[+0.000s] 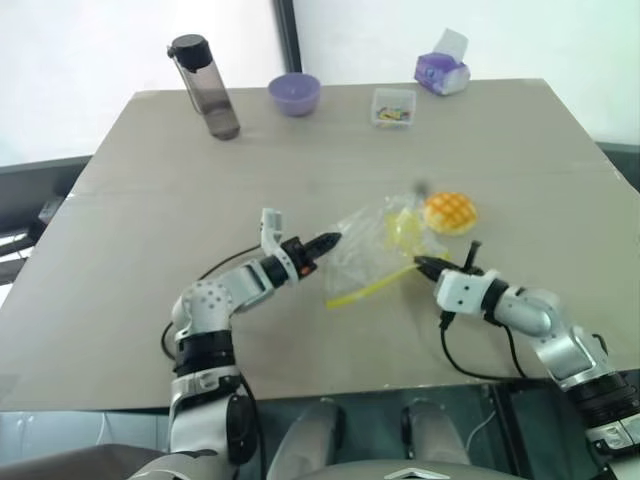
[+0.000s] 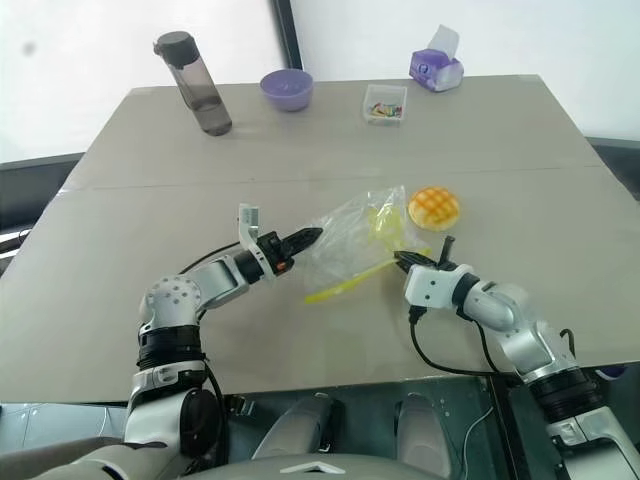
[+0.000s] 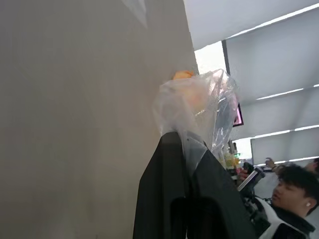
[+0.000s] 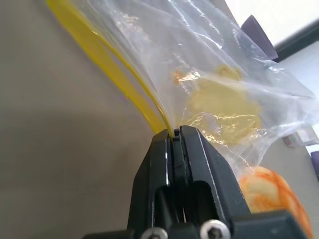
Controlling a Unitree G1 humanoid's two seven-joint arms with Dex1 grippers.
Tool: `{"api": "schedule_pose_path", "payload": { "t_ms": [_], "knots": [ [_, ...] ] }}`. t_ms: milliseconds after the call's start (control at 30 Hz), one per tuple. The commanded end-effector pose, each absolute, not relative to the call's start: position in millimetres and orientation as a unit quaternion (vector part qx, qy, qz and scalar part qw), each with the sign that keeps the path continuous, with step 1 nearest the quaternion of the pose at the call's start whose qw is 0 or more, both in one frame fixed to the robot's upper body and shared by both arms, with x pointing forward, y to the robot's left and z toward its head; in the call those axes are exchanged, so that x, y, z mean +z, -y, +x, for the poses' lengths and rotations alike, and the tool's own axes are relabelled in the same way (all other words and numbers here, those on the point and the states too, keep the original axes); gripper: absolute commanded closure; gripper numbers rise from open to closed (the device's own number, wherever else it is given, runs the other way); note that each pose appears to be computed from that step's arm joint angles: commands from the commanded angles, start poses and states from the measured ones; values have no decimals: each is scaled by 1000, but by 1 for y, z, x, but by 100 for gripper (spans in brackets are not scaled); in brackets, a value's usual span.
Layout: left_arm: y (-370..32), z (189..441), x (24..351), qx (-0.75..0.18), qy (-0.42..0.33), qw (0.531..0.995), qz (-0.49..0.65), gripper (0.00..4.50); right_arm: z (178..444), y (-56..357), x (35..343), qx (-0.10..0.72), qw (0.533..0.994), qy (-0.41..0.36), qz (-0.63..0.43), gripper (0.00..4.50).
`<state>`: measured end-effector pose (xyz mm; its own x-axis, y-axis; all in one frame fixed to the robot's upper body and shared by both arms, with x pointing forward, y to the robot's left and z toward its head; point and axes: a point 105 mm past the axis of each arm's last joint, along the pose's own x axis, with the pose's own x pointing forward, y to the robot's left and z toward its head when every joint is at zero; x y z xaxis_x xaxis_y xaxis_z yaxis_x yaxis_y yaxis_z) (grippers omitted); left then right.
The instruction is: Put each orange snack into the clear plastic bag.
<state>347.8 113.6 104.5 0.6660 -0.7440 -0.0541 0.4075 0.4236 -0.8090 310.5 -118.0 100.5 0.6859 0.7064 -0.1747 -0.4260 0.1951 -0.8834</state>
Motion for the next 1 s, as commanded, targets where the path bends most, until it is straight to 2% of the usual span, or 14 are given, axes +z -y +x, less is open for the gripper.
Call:
{"api": "schedule_pose_path", "payload": {
  "t_ms": [33,133,200,300,367,433,500,600,733,867,1000],
  "knots": [
    [-115,350,130,-402,-147,844,-323,291,323,117,130,339,789,154,-489,450],
    [-131,366,147,-390,-109,880,-246,149,336,113,149,322,824,148,-442,450],
    [-137,369,170,-407,-73,888,-202,149,343,108,161,317,846,138,-406,450],
    [-137,373,215,-413,16,906,-94,149,352,99,178,317,853,128,-393,450],
    [-124,366,239,-423,80,903,-14,149,360,94,186,320,858,114,-386,450],
    [-112,358,248,-434,116,892,41,149,366,91,192,319,865,103,-373,450],
    [-97,350,242,-425,139,879,165,149,377,88,197,317,871,84,-364,450],
    [-85,333,227,-436,180,813,341,149,388,82,201,323,865,81,-375,450],
    [-93,332,217,-387,229,730,514,149,399,82,201,318,871,65,-369,450],
    [-106,343,218,-303,270,688,602,149,401,78,200,328,868,66,-368,450],
    [-115,353,208,-265,268,665,644,149,399,74,198,342,864,66,-364,450]
  ]
}}
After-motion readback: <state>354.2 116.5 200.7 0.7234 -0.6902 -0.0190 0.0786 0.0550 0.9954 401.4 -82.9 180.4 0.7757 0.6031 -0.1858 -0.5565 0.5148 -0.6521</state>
